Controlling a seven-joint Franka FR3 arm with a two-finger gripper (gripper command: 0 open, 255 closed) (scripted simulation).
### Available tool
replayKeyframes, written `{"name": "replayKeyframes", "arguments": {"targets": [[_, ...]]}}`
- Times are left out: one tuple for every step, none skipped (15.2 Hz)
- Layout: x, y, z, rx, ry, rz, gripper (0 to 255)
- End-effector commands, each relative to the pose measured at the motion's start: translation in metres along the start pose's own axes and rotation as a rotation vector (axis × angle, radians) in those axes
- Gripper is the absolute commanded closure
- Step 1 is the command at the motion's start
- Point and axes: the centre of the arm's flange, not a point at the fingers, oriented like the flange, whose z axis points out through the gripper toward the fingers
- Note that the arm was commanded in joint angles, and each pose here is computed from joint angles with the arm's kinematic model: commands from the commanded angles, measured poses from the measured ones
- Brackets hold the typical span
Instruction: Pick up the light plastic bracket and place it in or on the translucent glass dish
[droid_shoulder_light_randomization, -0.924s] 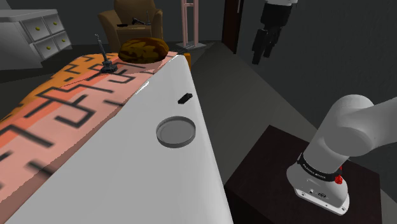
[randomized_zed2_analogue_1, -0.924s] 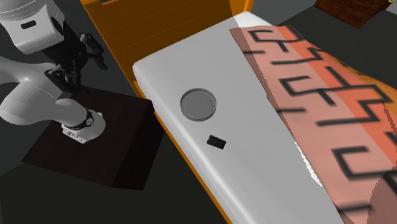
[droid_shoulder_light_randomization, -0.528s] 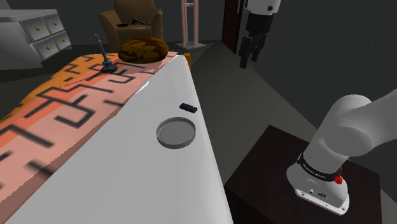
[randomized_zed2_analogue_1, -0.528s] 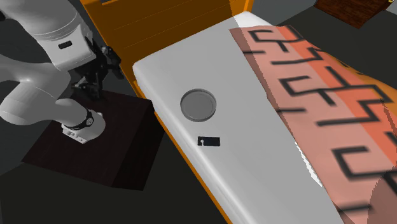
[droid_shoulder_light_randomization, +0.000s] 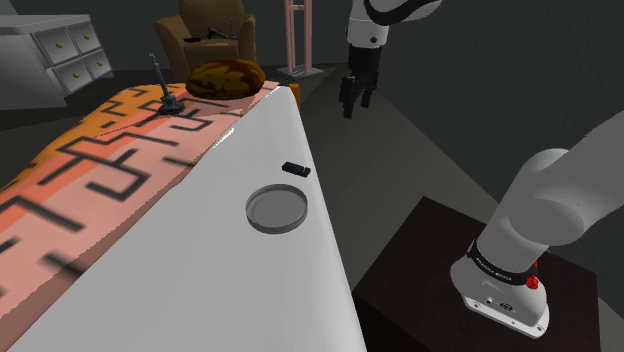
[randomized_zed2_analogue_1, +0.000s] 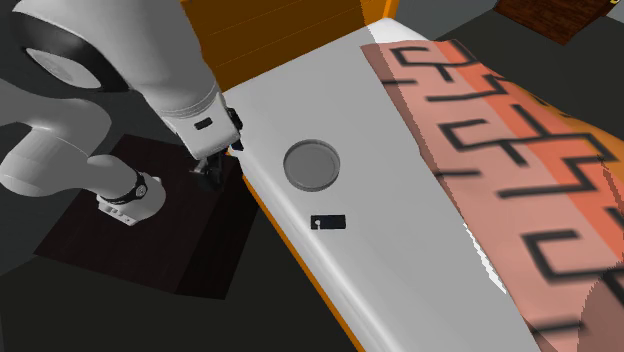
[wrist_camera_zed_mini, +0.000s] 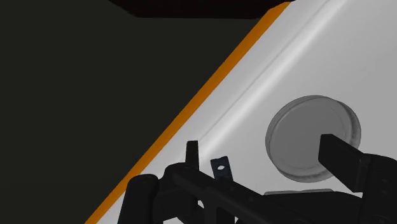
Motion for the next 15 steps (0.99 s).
{"name": "replayKeyframes", "arguments": {"targets": [[0.024,-0.001,0.017,0.001,-0.009,-0.007,0],[0.035,0.000,0.024,0.002,-0.013,-0.010,0],[0.047,0.001,0.032,0.003,-0.017,-0.014,0],[0.058,0.002,0.039,0.003,-0.022,-0.017,0],[0.070,0.003,0.047,0.004,-0.026,-0.020,0],[0.081,0.003,0.055,0.005,-0.031,-0.024,0],[0.093,0.004,0.063,0.005,-0.035,-0.027,0],[0.104,0.005,0.070,0.006,-0.040,-0.030,0],[0.115,0.005,0.078,0.007,-0.044,-0.034,0],[0.126,0.006,0.086,0.007,-0.048,-0.037,0],[0.138,0.006,0.094,0.008,-0.053,-0.040,0],[0.149,0.007,0.102,0.009,-0.057,-0.044,0],[0.160,0.007,0.110,0.009,-0.062,-0.047,0],[0.171,0.007,0.118,0.010,-0.066,-0.050,0],[0.182,0.008,0.126,0.011,-0.070,-0.054,0]]}}
